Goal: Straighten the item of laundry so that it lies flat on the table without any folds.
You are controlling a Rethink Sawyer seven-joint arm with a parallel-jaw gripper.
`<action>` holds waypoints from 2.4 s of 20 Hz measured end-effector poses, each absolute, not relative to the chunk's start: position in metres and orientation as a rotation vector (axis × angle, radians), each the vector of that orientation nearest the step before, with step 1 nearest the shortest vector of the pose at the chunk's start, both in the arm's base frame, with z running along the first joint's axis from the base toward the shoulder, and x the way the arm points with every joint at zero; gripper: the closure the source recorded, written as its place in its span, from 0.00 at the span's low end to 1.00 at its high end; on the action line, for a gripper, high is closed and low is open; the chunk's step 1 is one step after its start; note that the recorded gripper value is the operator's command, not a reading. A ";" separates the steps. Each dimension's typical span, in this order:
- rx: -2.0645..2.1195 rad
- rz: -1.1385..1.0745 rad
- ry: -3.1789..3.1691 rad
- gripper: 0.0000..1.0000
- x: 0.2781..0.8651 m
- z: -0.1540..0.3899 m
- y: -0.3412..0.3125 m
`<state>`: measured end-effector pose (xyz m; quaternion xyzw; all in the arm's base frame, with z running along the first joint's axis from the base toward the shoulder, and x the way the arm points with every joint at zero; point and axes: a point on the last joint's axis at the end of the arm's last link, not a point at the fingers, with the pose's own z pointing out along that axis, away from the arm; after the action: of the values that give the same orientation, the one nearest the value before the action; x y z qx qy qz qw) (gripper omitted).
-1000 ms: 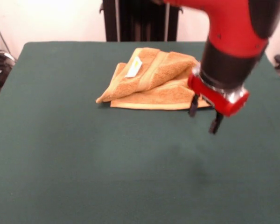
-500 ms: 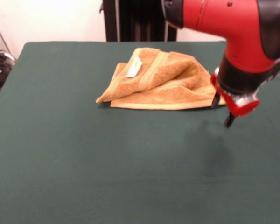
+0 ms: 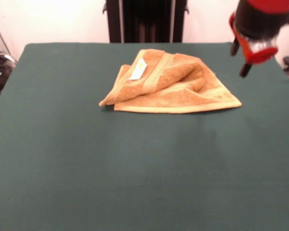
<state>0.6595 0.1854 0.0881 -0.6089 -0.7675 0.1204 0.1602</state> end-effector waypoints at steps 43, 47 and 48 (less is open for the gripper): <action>-1.976 0.270 -2.355 0.00 0.653 0.025 0.160; -1.978 0.261 -2.348 0.00 0.651 0.025 0.167; -1.976 0.257 -2.348 0.00 0.651 0.024 0.171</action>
<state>0.6505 0.1710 0.0245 -0.6413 -0.7621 0.0834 0.0309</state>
